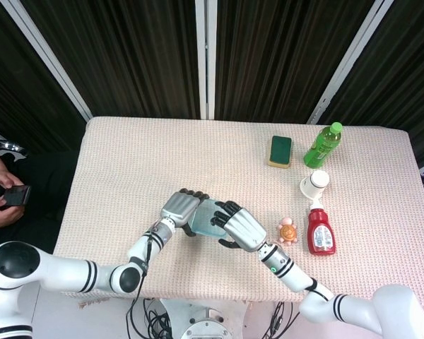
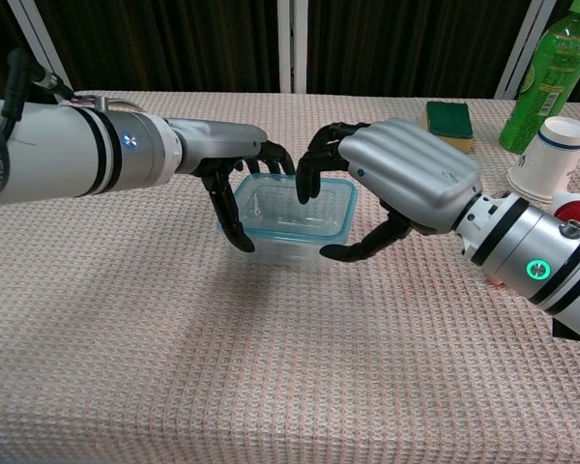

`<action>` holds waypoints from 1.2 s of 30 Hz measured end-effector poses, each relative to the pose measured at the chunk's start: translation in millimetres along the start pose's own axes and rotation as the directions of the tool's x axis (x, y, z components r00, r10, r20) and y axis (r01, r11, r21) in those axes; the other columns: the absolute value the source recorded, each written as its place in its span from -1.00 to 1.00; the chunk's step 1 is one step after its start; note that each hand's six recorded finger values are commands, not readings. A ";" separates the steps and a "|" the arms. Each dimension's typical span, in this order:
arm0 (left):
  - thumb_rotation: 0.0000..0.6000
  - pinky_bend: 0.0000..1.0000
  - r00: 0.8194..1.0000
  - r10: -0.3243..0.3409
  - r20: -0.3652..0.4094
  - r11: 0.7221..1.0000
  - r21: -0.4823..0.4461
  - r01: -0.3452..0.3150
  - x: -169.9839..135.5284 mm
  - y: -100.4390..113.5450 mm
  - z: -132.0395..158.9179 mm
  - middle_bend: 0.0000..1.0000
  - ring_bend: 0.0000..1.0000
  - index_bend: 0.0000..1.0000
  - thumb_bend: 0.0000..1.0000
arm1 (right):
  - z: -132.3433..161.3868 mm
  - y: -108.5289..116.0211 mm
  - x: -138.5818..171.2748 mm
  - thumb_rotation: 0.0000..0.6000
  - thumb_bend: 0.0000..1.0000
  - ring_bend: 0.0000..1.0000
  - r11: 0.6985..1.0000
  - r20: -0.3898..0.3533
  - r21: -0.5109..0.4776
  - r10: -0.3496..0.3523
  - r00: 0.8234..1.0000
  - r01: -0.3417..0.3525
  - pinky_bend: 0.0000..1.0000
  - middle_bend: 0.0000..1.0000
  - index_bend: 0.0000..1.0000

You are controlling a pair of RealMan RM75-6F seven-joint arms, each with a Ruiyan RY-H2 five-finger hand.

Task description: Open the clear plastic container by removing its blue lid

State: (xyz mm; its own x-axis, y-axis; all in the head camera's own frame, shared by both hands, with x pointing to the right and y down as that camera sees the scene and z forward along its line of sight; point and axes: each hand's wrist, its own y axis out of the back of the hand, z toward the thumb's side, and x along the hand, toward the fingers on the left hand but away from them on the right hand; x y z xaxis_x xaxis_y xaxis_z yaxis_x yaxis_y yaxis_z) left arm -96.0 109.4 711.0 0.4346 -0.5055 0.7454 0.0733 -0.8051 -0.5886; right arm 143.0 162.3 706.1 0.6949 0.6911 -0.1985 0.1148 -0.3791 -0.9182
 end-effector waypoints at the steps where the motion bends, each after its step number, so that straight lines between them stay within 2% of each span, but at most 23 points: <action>1: 1.00 -0.70 1.000 0.000 0.000 1.000 0.000 0.000 0.1 0.0 -0.2 -0.40 -0.62 -0.53 -1.00 | -0.3 0.6 -0.4 1.00 -0.37 -0.57 1.000 -0.002 0.005 -0.002 1.000 0.002 -0.36 -0.16 -0.08; 12: 1.00 -0.70 1.000 0.007 0.002 1.000 0.009 -0.007 1.5 -1.6 -1.5 -0.39 -0.63 -0.53 -1.00 | -1.4 6.7 -2.5 1.00 -0.09 -0.46 0.999 -0.016 0.023 -0.024 1.000 0.025 -0.21 -0.10 0.00; 29: 1.00 -0.70 0.999 0.015 0.029 0.999 -0.036 -0.014 1.1 -2.9 -3.0 -0.38 -0.63 -0.52 -0.99 | -4.1 13.0 -2.8 1.00 -0.08 -0.44 1.000 -0.015 -0.005 -0.011 1.000 0.011 -0.18 -0.09 0.00; 36: 1.00 -0.70 0.999 0.027 0.035 1.000 0.001 -0.027 3.0 -4.5 -3.9 -0.39 -0.63 -0.52 -0.87 | -5.6 14.2 -3.8 1.00 -0.07 -0.44 0.999 -0.010 -0.047 -0.005 1.000 0.004 -0.18 -0.09 -0.01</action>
State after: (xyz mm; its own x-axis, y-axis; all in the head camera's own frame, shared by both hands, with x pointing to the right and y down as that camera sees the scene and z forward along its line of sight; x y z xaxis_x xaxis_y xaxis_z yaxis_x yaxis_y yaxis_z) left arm -98.6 110.3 717.1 0.4679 -0.5158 0.7176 0.0624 -0.7907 -0.6090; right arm 146.0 150.9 695.8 0.7017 0.6866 -0.1904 0.1510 -0.4045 -0.9020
